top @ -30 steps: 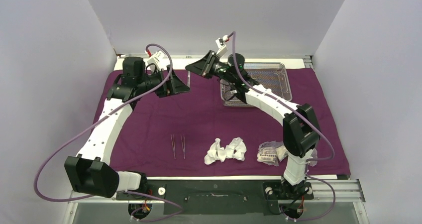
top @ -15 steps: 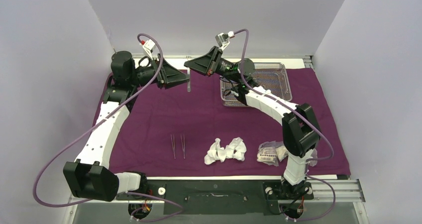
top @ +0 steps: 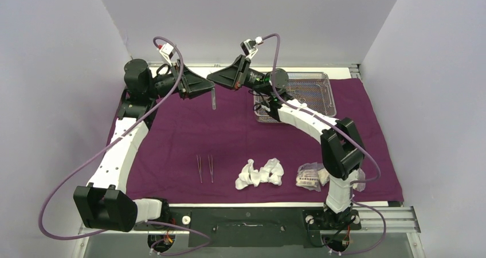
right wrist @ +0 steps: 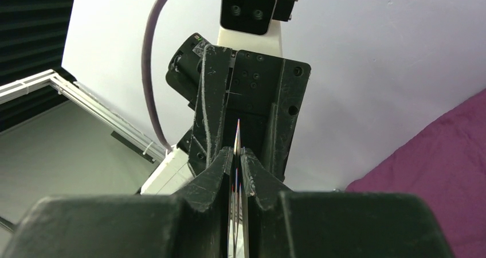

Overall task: Open and lay out the surgical kit
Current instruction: Place the medical item in the surgical kit.

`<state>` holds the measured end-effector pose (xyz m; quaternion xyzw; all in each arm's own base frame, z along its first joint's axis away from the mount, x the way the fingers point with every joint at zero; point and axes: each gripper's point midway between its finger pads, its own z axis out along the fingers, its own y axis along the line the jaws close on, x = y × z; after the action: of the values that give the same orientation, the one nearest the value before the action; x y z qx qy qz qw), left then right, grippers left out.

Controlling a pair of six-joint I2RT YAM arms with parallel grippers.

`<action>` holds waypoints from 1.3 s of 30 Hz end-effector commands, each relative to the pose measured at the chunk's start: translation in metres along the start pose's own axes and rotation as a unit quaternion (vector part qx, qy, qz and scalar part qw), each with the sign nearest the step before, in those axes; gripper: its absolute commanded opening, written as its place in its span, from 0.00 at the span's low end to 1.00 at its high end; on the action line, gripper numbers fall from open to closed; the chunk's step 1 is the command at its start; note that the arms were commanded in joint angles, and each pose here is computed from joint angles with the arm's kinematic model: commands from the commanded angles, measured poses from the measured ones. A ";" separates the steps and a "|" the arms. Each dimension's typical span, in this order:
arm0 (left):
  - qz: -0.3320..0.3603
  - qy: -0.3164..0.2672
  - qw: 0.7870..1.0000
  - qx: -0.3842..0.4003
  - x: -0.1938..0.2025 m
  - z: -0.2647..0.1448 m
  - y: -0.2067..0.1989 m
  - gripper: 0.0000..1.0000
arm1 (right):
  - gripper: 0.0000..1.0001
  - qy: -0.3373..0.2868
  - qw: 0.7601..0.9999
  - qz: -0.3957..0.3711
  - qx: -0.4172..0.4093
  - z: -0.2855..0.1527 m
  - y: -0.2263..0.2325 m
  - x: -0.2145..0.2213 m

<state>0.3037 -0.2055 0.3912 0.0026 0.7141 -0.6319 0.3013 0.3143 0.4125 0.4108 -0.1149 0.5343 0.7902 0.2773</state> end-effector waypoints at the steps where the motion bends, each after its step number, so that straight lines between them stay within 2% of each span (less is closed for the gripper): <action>1: 0.023 0.000 1.000 0.020 0.000 -0.003 -0.011 0.33 | 0.05 0.003 0.999 -0.026 -0.036 0.010 0.014 -0.001; 4: 0.023 0.002 1.000 0.021 0.001 -0.003 -0.010 0.20 | 0.05 0.007 0.999 -0.025 -0.030 0.011 0.010 0.000; 7: 0.021 0.005 1.000 0.021 0.002 -0.003 -0.009 0.01 | 0.05 0.008 0.999 -0.025 -0.021 0.012 0.006 0.001; 10: 0.019 0.003 1.000 0.008 0.004 -0.004 -0.001 0.00 | 0.07 0.004 0.999 -0.031 -0.013 0.011 0.004 -0.001; 11: 0.017 0.002 1.000 -0.004 0.006 -0.005 0.004 0.00 | 0.11 0.003 0.999 -0.034 -0.006 0.011 0.001 -0.003; 15: 0.000 -0.001 0.994 -0.105 0.013 -0.018 0.047 0.00 | 0.55 -0.017 0.997 -0.041 0.059 -0.004 -0.023 -0.014; 16: 0.004 -0.008 0.989 -0.148 0.013 -0.024 0.064 0.00 | 0.60 -0.026 0.995 -0.040 0.086 -0.012 -0.032 -0.018; 18: 0.008 -0.010 0.969 -0.246 0.018 -0.041 0.100 0.00 | 0.61 -0.039 0.987 -0.039 0.149 -0.034 -0.057 -0.024; 22: 0.032 0.011 0.896 -0.443 0.038 -0.091 0.169 0.00 | 0.61 -0.068 0.959 -0.020 0.275 -0.091 -0.103 -0.033; 24: 0.029 0.034 0.858 -0.511 0.052 -0.111 0.195 0.00 | 0.61 -0.077 0.939 -0.022 0.334 -0.118 -0.117 -0.032; 27: 0.019 0.055 0.821 -0.568 0.070 -0.130 0.226 0.00 | 0.61 -0.087 0.917 -0.039 0.387 -0.144 -0.122 -0.037; 31: 0.001 0.094 0.789 -0.608 0.099 -0.139 0.256 0.00 | 0.62 -0.110 0.895 -0.054 0.429 -0.170 -0.120 -0.048; 39: 0.002 0.184 0.753 -0.632 0.151 -0.130 0.285 0.00 | 0.62 -0.146 0.877 -0.052 0.454 -0.206 -0.116 -0.068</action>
<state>0.2360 -0.0827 0.0803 -0.0970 0.9882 -0.0558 0.1048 0.4072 0.2599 0.2640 0.0976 0.7839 0.4743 0.3885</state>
